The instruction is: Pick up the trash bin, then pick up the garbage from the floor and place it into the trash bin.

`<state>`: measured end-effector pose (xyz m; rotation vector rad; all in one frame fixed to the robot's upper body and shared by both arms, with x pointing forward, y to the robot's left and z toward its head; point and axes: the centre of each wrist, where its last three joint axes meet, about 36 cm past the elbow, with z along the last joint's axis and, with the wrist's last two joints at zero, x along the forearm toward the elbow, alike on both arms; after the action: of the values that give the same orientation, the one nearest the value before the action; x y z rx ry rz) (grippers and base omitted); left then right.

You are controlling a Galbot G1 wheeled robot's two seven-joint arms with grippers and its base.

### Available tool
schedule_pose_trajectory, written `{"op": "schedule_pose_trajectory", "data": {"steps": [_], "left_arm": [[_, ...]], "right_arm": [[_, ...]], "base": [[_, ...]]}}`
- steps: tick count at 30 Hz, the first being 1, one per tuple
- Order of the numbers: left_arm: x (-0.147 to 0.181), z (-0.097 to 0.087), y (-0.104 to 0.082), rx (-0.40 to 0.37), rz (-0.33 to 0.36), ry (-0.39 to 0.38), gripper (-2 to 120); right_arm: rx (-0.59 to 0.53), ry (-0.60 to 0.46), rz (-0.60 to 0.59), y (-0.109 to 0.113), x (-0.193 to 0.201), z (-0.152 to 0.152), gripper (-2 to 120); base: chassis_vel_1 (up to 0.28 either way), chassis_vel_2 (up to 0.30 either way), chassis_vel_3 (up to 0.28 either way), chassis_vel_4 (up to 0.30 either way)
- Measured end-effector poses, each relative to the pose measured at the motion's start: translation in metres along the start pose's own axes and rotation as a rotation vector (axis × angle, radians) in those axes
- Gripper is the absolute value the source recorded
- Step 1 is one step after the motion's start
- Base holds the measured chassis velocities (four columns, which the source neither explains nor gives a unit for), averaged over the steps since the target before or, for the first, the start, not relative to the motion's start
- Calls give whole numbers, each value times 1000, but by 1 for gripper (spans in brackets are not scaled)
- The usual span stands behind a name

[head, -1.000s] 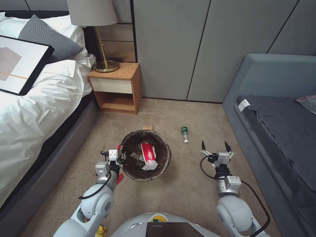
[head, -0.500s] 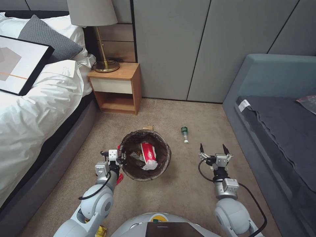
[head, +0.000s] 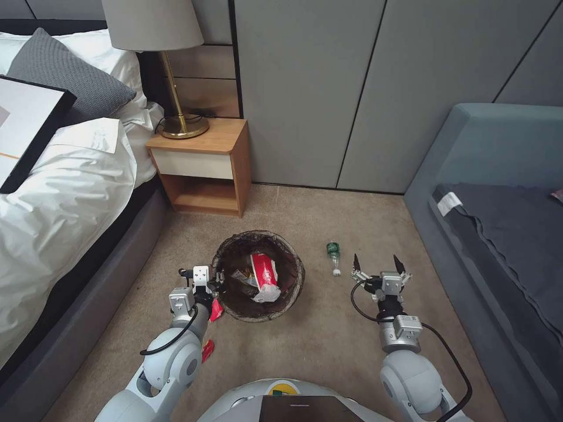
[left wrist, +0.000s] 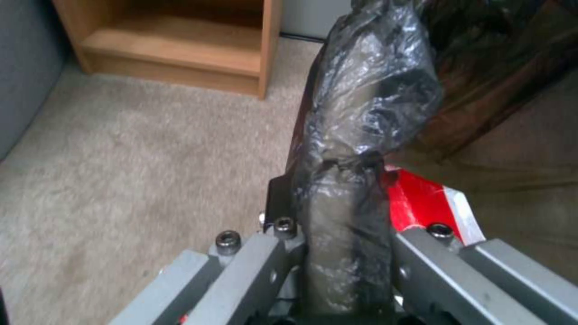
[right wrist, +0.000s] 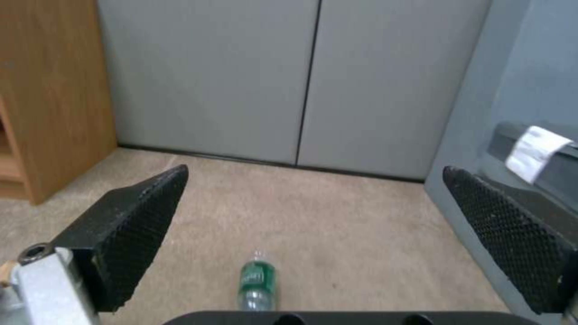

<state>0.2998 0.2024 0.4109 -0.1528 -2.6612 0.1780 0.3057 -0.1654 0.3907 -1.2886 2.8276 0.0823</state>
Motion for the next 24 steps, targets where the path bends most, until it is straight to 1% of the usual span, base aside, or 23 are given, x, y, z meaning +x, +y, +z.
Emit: {"op": "schedule_pose_trajectory", "data": {"steps": [6,8,9,10,11,12,13,14,16,17,20,21,24], "left_arm": [[0,0,0,0,0,1,3],[0,1,-1,1,3,2,3],[0,1,-1,1,3,2,3],[0,1,-1,1,3,3,3],[0,2,-1,2,4,2,3],[0,2,-1,2,4,2,3],[1,3,0,2,3,0,3],[2,2,1,2,-2,-7,3],[3,2,2,4,-4,-11,3],[3,2,2,4,-4,-11,3],[3,2,1,4,-3,-14,3],[3,2,1,4,-3,-14,3],[2,3,0,5,-1,-13,3]], "right_arm": [[-1,-25,22,-2,-1,-8,100],[2,-79,89,-11,-2,-26,100],[2,-79,89,-11,-2,-26,100],[6,-99,135,-15,-2,-33,100],[13,-118,214,-21,-2,-42,100],[13,-118,214,-21,-2,-42,100],[21,-119,269,-26,0,-47,100],[34,-112,362,-34,4,-55,100],[54,-81,487,-45,12,-63,100],[54,-81,487,-45,12,-63,100],[100,-59,629,-60,29,-69,100],[100,-59,629,-60,29,-69,100],[132,-40,750,-66,51,-73,100]], "base": [[-179,177,172,-169],[-139,145,163,-158],[-139,145,171,-149],[-151,151,171,-168],[-166,167,175,-168],[-166,167,175,-168],[-166,167,185,-169],[-163,193,185,-173],[-145,176,153,-168],[-145,176,133,-163],[-102,96,95,-88],[-62,71,76,-58],[-2,5,14,-19]]}}
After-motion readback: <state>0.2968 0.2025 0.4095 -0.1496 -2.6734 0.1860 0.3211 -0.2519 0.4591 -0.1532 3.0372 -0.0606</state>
